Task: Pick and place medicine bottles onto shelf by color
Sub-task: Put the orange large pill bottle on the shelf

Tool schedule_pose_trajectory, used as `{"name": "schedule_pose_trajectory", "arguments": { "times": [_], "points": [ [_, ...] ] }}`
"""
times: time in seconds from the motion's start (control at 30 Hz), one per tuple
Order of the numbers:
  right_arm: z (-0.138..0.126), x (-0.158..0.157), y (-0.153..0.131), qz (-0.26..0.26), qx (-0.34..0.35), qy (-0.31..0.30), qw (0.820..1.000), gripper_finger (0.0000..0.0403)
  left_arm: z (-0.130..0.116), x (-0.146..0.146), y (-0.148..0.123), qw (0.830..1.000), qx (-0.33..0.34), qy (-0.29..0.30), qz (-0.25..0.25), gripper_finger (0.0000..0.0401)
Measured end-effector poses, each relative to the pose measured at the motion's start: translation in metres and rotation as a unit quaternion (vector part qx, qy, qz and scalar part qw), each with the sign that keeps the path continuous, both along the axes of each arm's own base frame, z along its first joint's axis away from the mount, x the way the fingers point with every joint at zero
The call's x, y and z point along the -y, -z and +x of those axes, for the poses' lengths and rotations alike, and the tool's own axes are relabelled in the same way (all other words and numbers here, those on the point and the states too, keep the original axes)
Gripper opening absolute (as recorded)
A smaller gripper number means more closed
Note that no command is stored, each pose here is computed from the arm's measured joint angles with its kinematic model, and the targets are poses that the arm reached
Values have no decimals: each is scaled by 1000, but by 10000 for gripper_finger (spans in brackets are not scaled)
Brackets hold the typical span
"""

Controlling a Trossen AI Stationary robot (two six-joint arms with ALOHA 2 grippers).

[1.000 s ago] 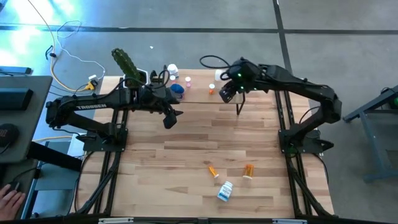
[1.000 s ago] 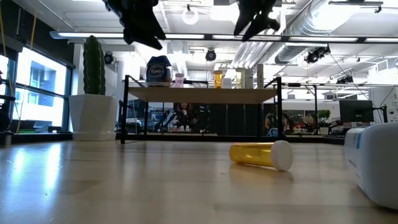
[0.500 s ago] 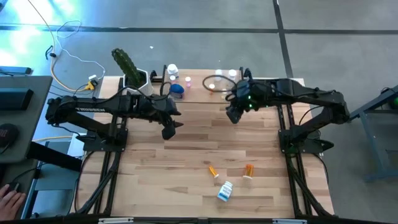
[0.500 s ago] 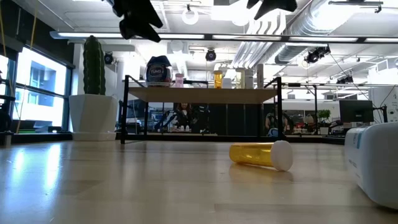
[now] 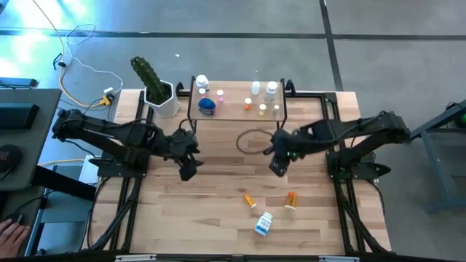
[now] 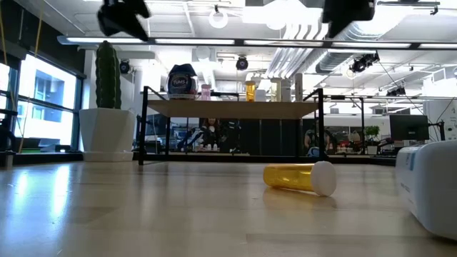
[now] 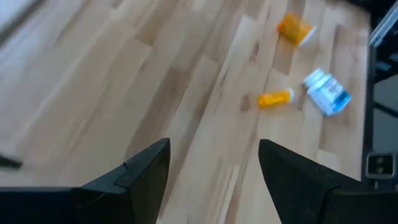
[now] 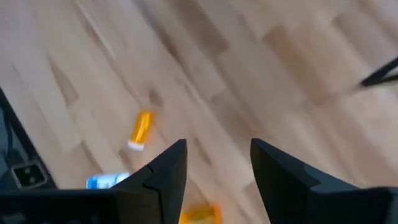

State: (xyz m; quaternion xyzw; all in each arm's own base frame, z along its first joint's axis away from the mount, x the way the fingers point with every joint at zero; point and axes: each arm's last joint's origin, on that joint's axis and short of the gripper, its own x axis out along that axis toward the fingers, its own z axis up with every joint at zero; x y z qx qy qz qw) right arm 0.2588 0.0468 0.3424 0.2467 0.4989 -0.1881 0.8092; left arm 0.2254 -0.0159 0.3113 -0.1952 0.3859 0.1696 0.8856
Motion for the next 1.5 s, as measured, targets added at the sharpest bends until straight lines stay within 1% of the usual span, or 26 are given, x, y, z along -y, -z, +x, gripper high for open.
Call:
{"name": "schedule_pose_trajectory", "arguments": {
  "times": [0.2,0.43,0.6,0.73,0.9,0.97,1.03,1.13,1.2,1.3,1.5],
  "points": [
    [-9,-26,22,32,-37,19,999,167,-12,19,3,999,-26,-26,1,236],
    [-22,-55,46,70,-69,70,993,167,-19,37,4,999,-25,-39,-4,236],
    [-33,-73,56,83,-87,97,988,169,-22,46,4,999,-20,-39,-12,236],
    [-41,-81,60,85,-99,111,985,188,-23,49,4,999,-19,-36,-17,236],
    [-47,-88,60,92,-107,138,980,237,-23,52,4,999,-18,-32,-18,236],
    [-50,-89,60,96,-112,164,975,260,-24,52,4,999,-18,-31,-18,236],
    [-51,-91,61,102,-109,202,968,281,-24,52,4,999,-18,-31,-18,236],
    [-53,-93,61,116,-95,271,951,300,-24,52,4,999,-18,-31,-17,236],
    [-54,-95,61,122,-87,298,943,305,-24,52,4,999,-17,-33,-15,236],
    [-55,-101,64,126,-87,322,934,306,-23,52,4,999,-15,-36,-9,236],
    [-50,-112,80,110,-106,355,922,306,-23,52,4,999,-14,-37,-7,236]
  ]
}}
